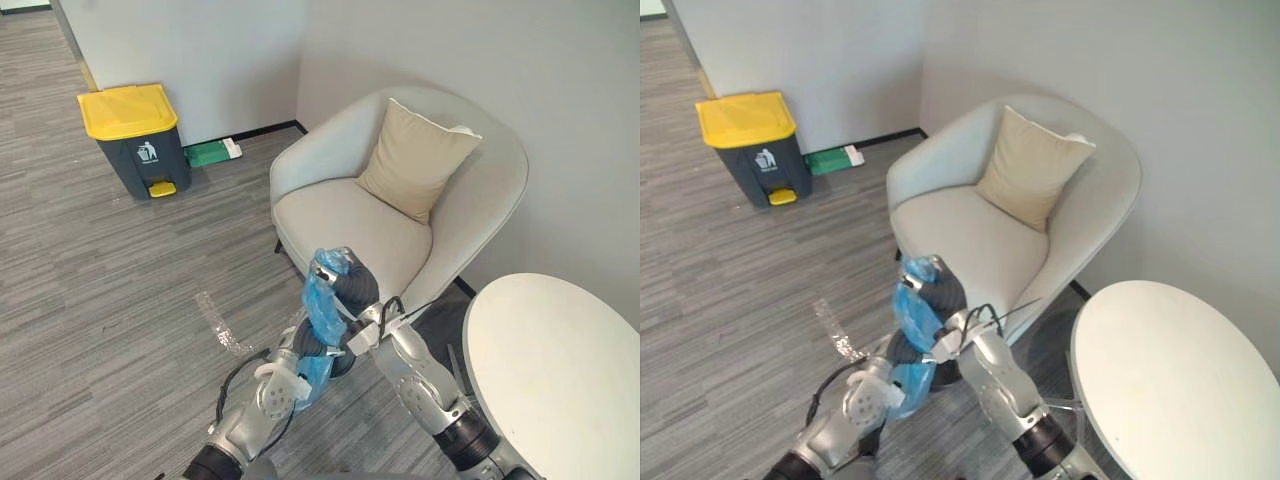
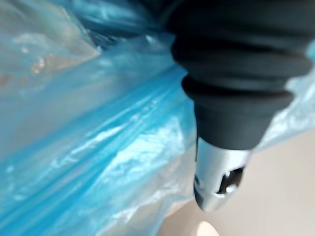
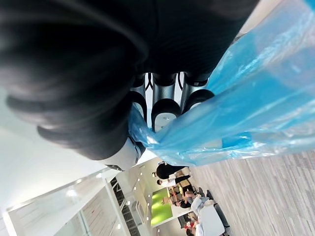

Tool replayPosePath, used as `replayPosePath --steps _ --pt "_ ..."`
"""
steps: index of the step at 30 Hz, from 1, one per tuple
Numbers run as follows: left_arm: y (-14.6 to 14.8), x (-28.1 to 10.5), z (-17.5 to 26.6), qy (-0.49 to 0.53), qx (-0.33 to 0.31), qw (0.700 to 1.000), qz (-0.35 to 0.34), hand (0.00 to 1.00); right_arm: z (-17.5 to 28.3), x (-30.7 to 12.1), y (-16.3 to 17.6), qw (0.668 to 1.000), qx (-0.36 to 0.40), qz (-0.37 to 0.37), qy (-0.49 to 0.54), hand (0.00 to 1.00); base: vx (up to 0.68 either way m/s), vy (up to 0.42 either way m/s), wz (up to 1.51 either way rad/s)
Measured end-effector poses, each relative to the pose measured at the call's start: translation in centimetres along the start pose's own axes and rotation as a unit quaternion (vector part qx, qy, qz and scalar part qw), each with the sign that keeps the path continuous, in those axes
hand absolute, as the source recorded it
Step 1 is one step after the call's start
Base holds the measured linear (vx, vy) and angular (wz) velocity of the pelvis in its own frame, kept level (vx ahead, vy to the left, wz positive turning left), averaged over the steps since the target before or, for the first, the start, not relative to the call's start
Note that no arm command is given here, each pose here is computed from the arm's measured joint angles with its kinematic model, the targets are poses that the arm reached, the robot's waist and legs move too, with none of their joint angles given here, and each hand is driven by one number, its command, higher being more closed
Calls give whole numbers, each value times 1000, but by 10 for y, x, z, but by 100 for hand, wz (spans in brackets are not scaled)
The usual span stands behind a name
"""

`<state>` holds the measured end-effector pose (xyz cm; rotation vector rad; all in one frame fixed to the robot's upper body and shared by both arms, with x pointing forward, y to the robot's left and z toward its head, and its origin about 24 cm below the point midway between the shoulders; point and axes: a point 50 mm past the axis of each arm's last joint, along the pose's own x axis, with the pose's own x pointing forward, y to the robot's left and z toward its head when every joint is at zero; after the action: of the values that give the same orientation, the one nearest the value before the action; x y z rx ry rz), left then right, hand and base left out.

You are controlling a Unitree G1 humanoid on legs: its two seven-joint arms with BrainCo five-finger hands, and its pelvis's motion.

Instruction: Gather rubbish on tea table into small bin, then transfer packed bag to large trash can.

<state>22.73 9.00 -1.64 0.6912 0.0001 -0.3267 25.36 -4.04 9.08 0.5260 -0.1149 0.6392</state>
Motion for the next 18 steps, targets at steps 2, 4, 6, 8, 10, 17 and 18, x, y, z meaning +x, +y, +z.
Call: replayPosePath --steps 2,4,6,8,10,17,18 --pt "1 0 -4 10 9 1000 6 0 -3 1 5 1000 20 6 4 100 0 0 0" --pt "2 -1 -5 11 11 1000 13 100 -8 2 13 999 48 17 10 100 0 0 0" --pt "2 -1 -5 10 20 1000 18 100 -11 2 18 998 63 25 13 100 0 0 0" --pt "1 -2 -5 9 28 999 16 100 -13 2 20 997 68 28 17 100 0 0 0" --pt "0 -4 -7 12 27 999 15 100 -13 2 20 997 74 27 16 100 0 0 0" --pt "-2 -5 -3 0 20 1000 13 100 -6 -6 35 992 119 48 -2 100 5 -16 0" --pt "-3 -6 -4 0 18 1000 13 100 -4 -7 35 992 120 48 -4 100 0 0 0"
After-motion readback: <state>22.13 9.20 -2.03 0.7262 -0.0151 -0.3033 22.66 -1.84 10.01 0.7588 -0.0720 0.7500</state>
